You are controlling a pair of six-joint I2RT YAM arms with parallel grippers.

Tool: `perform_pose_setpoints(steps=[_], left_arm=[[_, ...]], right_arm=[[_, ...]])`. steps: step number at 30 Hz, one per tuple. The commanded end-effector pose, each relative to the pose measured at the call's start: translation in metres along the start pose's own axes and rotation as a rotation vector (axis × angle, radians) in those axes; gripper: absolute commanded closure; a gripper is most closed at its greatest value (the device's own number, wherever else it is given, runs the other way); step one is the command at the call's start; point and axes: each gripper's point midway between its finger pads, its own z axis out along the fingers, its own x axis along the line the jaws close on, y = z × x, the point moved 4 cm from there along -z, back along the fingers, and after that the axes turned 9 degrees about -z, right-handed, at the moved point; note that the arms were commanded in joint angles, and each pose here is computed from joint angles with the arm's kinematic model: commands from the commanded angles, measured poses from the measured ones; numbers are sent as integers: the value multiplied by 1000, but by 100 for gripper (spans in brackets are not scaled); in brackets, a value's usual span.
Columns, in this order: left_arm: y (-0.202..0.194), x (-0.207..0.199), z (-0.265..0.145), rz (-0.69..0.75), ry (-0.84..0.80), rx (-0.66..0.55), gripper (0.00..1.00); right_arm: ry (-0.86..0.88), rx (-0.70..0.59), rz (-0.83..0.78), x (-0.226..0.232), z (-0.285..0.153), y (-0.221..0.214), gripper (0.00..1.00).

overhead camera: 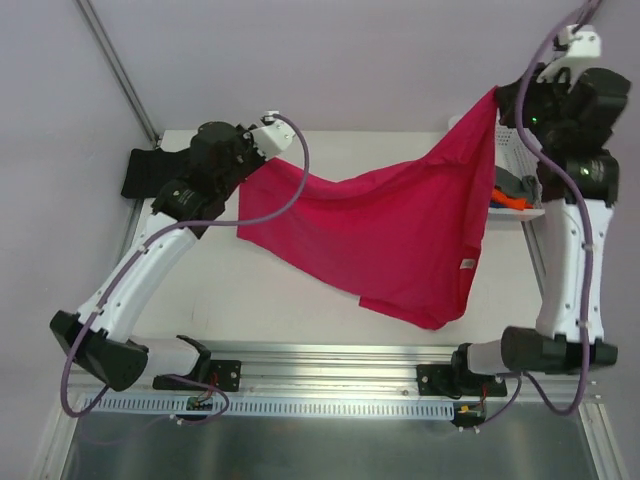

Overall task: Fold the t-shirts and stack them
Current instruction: Flatten the tshirt out

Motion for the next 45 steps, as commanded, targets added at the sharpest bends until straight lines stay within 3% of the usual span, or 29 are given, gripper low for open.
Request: perform_pose_setpoints(steps=[1, 3, 8, 18, 24, 29, 33, 37, 39, 43, 45], left_arm=[[-18, -25, 25, -49, -88, 21, 100], [-24, -35, 27, -69, -120, 30, 100], [-29, -40, 19, -102, -146, 32, 100], [-40, -47, -46, -146, -198, 65, 100], [-46, -50, -94, -179, -218, 50, 100], [-21, -27, -101, -145, -168, -26, 100], [0, -18, -80, -144, -132, -51, 100], [-10, -26, -40, -122, -136, 30, 100], [-16, -30, -23, -152, -155, 65, 100], [-47, -53, 34, -189, -228, 203, 100], [-58, -58, 55, -214, -243, 243, 100]], right_arm=[[56, 143, 130, 4, 36, -52, 99], [82, 217, 161, 7, 47, -80, 99], [130, 276, 189, 18, 41, -101, 99], [271, 339, 219, 55, -47, -84, 100], [297, 210, 149, 77, -126, -64, 99], [137, 64, 10, 59, -154, -24, 99], [66, -12, -28, 41, -132, 15, 99], [94, 39, 52, 33, -77, 2, 99], [129, 98, 103, 31, -47, -16, 100], [190, 373, 260, 25, 42, -112, 99], [181, 441, 325, 25, 65, -140, 99]])
